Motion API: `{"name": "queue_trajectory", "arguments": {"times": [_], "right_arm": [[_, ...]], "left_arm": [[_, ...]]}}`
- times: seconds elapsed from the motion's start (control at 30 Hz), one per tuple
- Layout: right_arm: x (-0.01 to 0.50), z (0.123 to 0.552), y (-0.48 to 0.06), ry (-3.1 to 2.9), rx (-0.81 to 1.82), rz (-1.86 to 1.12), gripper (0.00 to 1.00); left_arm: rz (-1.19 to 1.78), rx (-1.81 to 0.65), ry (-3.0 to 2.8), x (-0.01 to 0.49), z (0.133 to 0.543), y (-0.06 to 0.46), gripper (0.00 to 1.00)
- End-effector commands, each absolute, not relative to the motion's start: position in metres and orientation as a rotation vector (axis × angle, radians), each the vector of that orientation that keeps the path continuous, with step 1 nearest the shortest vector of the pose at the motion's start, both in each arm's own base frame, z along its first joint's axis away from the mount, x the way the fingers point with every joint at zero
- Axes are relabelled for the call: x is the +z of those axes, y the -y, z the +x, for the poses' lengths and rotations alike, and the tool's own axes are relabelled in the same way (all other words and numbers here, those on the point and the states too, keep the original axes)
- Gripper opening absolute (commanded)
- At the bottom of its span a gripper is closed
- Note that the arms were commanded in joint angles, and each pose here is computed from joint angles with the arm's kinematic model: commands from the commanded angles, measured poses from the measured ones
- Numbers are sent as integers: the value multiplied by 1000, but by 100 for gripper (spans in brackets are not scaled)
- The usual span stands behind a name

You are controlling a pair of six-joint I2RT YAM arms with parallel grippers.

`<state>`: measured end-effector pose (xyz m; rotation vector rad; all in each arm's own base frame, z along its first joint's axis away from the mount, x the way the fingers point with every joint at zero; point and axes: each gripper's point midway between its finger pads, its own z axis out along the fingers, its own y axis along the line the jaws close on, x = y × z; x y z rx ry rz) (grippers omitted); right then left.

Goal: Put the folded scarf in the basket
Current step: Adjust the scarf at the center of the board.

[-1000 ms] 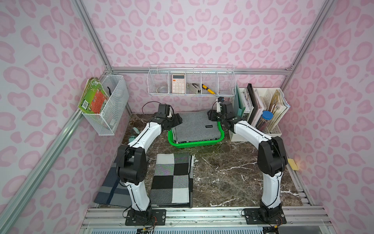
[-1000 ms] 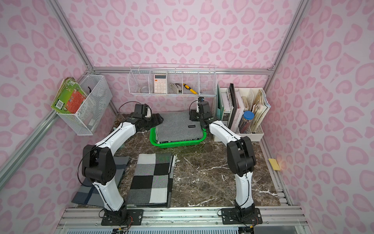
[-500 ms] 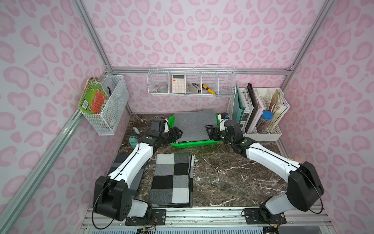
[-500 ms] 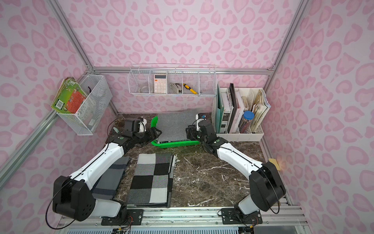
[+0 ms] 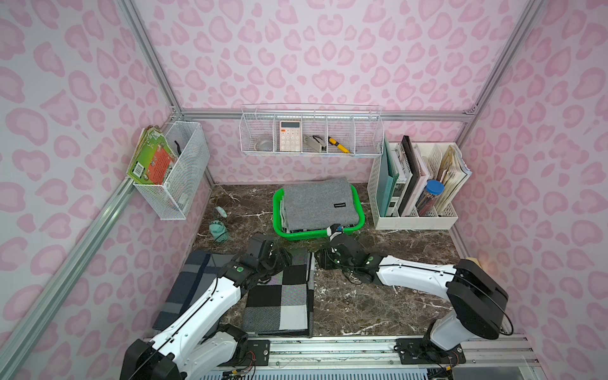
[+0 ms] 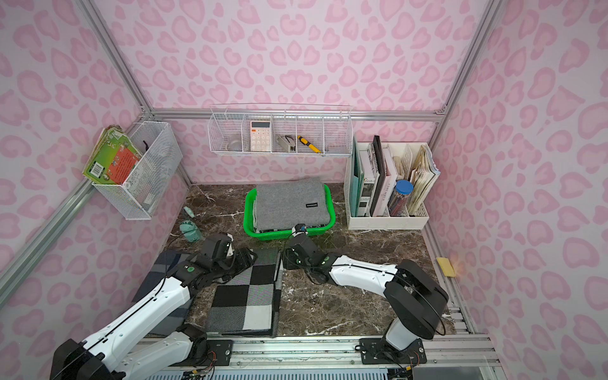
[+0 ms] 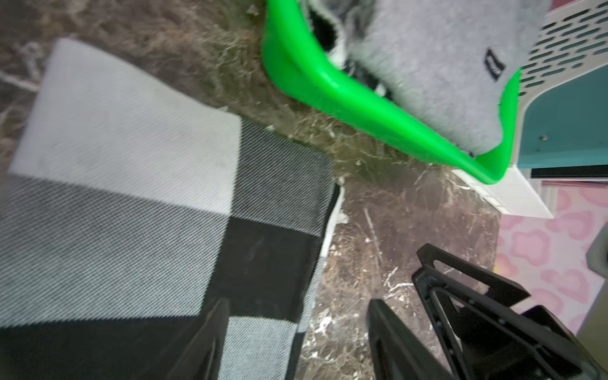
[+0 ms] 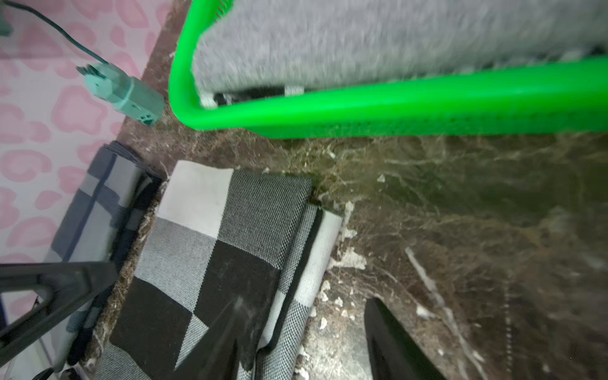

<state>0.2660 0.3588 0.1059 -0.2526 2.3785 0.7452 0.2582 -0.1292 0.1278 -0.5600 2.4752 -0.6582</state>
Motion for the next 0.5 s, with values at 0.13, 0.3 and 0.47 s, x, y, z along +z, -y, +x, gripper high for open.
{"name": "queue_trajectory", "arguments": {"times": [0.13, 0.3, 0.47], "right_arm": [[63, 249, -401, -2490, 695, -299, 41], [46, 247, -418, -2521, 700, -328, 40], [29, 247, -419, -2554, 669, -330, 28]], "left_arm": [[-703, -545, -2473, 105, 226, 97, 72], [-712, -525, -2448, 111, 222, 90, 72], [-729, -504, -2454, 105, 218, 86, 72]]}}
